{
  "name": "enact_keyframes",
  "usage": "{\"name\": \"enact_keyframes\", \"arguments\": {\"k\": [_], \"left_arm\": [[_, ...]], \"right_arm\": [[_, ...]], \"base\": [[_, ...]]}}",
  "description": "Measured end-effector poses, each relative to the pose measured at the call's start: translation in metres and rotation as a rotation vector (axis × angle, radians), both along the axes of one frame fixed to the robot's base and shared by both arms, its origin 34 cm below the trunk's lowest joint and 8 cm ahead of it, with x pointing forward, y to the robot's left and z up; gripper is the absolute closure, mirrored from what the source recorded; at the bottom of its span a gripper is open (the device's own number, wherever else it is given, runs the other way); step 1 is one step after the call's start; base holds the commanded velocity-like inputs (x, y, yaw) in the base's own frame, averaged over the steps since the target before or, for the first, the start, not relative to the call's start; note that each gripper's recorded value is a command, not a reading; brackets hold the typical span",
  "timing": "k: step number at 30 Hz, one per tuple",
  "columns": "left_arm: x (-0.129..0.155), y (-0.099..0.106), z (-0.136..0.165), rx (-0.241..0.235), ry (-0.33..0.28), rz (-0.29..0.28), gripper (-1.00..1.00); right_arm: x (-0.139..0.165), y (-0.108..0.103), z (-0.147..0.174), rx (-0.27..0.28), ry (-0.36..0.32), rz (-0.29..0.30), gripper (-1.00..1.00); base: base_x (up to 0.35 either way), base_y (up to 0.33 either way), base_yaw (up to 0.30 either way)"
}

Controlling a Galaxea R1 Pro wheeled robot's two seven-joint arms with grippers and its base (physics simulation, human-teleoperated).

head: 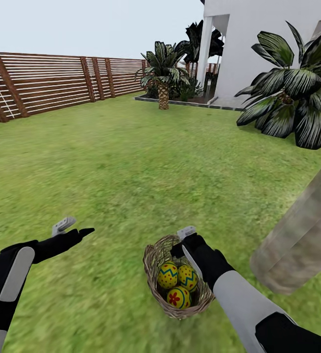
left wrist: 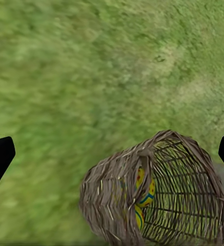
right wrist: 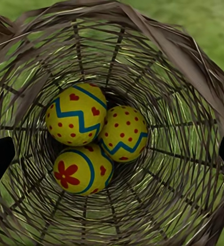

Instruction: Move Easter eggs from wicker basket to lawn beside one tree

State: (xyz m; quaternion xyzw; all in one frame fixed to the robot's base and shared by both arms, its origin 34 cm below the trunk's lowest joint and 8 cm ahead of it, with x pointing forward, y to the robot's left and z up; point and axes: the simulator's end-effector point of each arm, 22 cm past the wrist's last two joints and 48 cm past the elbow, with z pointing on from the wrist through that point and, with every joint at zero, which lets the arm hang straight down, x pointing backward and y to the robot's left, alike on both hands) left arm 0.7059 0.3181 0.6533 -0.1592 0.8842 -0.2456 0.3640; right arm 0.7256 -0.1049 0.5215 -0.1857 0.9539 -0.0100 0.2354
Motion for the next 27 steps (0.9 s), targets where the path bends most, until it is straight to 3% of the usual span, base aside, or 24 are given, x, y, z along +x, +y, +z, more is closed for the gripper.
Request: {"name": "enact_keyframes", "arguments": {"k": [19, 21, 24, 27], "left_arm": [[-0.007, -0.001, -0.039, -0.001, -0.001, -0.001, -1.0], [-0.008, -0.001, -0.044, -0.001, -0.001, -0.001, -1.0], [-0.009, -0.001, -0.05, -0.001, -0.002, -0.001, -1.0], [-0.011, -0.001, -0.056, -0.001, -0.002, -0.001, -1.0]], "right_arm": [[0.001, 0.005, -0.029, 0.019, -0.031, -0.002, -1.0], [0.001, 0.009, -0.03, 0.043, -0.032, -0.009, -1.0], [-0.003, 0.02, -0.036, 0.129, -0.005, -0.048, -1.0], [-0.006, 0.024, -0.042, 0.163, 0.005, -0.065, -1.0]], "base": [[0.0, 0.0, 0.0], [0.0, 0.0, 0.0], [0.0, 0.0, 0.0], [0.0, 0.0, 0.0]]}}
